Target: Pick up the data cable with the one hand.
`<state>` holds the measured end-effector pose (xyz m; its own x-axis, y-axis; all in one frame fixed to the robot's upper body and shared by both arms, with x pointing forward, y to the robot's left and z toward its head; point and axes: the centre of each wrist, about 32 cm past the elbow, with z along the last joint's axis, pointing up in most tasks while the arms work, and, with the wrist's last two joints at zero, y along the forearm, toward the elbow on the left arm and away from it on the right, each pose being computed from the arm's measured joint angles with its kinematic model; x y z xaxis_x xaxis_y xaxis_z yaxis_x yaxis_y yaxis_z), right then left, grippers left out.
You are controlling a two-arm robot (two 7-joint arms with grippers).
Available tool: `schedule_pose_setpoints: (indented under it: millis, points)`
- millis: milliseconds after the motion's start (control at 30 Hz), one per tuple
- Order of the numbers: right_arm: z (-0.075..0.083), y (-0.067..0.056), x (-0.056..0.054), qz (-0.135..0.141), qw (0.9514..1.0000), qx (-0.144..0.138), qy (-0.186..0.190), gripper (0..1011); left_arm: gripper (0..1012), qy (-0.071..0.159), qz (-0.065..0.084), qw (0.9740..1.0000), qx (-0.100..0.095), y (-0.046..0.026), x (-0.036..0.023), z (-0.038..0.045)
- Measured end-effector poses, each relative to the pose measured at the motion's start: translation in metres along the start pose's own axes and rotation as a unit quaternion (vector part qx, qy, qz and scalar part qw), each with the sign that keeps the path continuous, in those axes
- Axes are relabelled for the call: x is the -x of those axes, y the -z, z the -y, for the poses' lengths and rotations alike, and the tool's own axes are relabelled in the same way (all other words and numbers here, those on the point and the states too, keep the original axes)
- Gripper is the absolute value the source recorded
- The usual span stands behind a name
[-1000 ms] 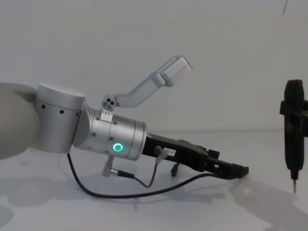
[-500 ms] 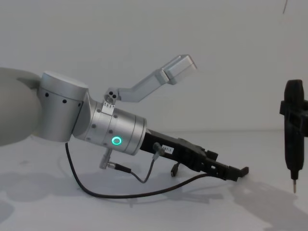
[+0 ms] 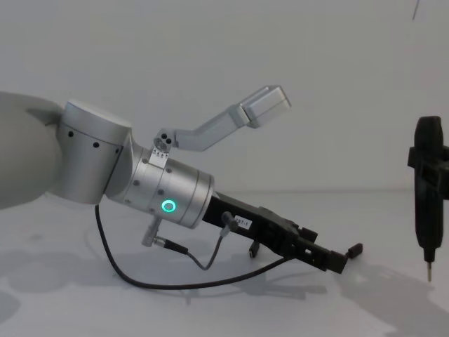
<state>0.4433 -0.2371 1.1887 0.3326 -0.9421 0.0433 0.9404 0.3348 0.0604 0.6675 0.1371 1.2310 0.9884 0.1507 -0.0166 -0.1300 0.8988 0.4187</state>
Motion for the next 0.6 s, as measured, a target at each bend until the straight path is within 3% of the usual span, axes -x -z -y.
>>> schedule_pose_setpoints:
  millis: [300, 600]
  points:
    - [0.0, 0.0, 0.0, 0.0, 1.0, 0.0, 0.0, 279, 752, -0.006, -0.002, 0.9999, -0.009, 0.0006, 0.0015, -0.0009]
    - [0.0, 0.0, 0.0, 0.0, 1.0, 0.0, 0.0, 279, 451, -0.006, -0.008, 0.9998, -0.015, 0.0038, 0.0031, -0.0008]
